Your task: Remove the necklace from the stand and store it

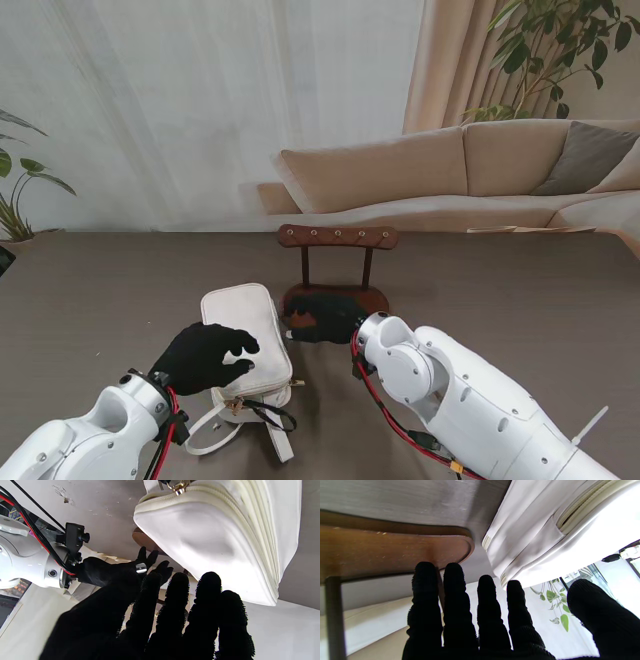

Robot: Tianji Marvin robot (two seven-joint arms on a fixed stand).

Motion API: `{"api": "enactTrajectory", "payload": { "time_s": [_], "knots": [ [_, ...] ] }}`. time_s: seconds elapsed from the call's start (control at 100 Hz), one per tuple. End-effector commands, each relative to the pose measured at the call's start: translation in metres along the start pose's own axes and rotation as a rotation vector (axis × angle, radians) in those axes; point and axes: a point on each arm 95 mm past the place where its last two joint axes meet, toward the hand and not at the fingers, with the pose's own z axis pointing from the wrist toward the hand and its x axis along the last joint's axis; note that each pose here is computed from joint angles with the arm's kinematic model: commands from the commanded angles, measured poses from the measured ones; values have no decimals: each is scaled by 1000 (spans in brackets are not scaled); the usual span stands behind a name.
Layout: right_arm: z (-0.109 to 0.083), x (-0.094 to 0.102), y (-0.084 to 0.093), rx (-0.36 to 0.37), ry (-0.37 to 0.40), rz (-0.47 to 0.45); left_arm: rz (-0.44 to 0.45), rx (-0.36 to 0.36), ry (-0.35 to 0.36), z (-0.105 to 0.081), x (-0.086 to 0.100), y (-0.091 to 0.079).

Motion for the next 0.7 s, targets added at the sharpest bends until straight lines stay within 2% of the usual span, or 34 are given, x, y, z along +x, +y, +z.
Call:
{"api": "enactTrajectory", "payload": {
  "time_s": [0.0, 0.16, 0.35, 0.69],
  "knots": [
    [-10, 0, -7, 0, 5, -10, 8, -26, -10, -4, -3, 4],
    [-32, -5, -14, -75, -17, 30, 101, -37, 11, -13, -14, 5],
    [-55, -6, -32, -159, -32, 8, 118, -107, 8, -20, -28, 14],
    [-87, 8, -65, -164, -9, -21, 161, -170, -32, -22, -46, 32]
  ]
}}
